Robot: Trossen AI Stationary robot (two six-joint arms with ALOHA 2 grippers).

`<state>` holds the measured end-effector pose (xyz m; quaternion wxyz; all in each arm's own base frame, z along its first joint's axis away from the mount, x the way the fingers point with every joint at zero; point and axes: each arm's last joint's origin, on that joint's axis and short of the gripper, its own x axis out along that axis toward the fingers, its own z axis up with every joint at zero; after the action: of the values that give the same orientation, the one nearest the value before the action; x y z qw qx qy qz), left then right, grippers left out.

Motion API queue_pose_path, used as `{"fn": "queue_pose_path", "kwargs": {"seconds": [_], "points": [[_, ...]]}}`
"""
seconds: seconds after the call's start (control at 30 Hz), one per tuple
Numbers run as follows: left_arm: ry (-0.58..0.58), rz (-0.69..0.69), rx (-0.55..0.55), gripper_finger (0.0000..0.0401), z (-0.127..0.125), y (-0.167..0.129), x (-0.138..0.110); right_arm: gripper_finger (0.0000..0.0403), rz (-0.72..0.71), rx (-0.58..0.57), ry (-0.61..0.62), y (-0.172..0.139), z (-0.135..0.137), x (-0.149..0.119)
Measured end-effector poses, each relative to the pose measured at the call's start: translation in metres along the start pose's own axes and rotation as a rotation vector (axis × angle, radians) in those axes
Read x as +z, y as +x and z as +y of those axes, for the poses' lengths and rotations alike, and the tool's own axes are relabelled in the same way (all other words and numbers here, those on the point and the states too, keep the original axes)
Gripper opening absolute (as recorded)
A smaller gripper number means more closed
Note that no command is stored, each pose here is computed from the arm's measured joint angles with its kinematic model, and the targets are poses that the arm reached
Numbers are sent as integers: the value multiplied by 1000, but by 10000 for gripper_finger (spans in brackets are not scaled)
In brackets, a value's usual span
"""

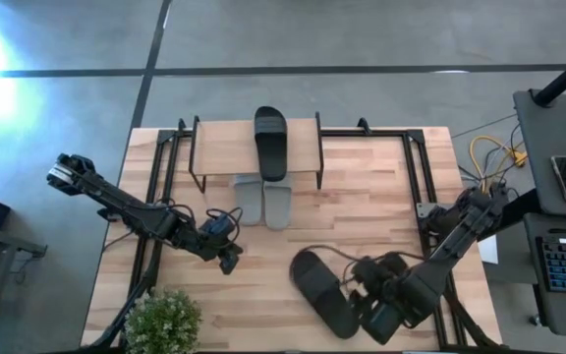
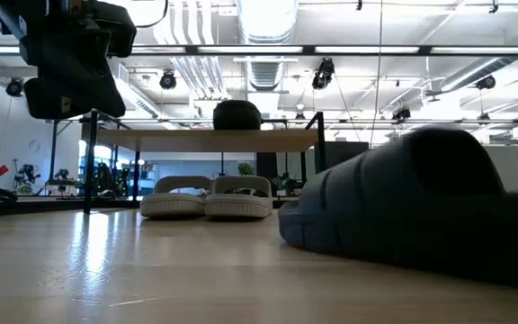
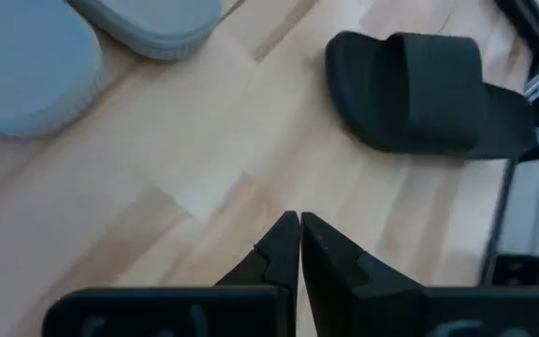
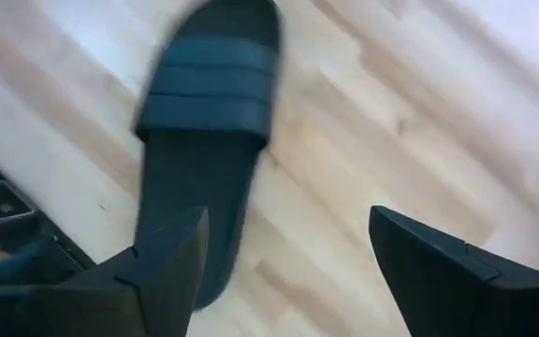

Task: Pick and place slides into the shelf
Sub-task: Put the black slide on the shelf

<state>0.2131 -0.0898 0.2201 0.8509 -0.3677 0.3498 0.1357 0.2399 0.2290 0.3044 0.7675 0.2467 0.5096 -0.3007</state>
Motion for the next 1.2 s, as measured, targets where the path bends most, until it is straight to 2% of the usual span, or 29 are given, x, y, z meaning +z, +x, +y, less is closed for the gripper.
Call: {"fn": "queue_pose_path", "kwargs": {"seconds": [0.1,0.2,0.3,0.33,0.4,0.57,0.67,0.77,0.87,1.03,1.2], "points": [[-76,14,-27,0,-2,0,0,277,57,-1,183,12,-12,-6],[-126,7,-97,0,-9,-1,1,264,55,4,302,20,-23,-20],[-46,-35,-266,0,-27,-3,4,253,58,2,353,24,-30,-32],[-23,-44,-284,0,-33,-3,7,251,57,-2,359,25,-31,-35],[26,-35,-240,0,-42,1,11,247,51,-23,367,25,-34,-38],[239,44,13,0,-74,22,33,249,57,-42,398,26,-37,-40],[393,101,86,0,-103,35,45,250,76,-43,408,26,-36,-41],[472,152,144,0,-121,46,51,246,123,-78,460,31,-39,-45],[484,173,175,0,-130,52,55,235,134,-51,511,44,-38,-53],[406,200,253,0,-123,43,53,206,172,96,517,76,-30,-59],[326,162,321,0,-113,10,42,159,119,74,502,98,-36,-53]]}}
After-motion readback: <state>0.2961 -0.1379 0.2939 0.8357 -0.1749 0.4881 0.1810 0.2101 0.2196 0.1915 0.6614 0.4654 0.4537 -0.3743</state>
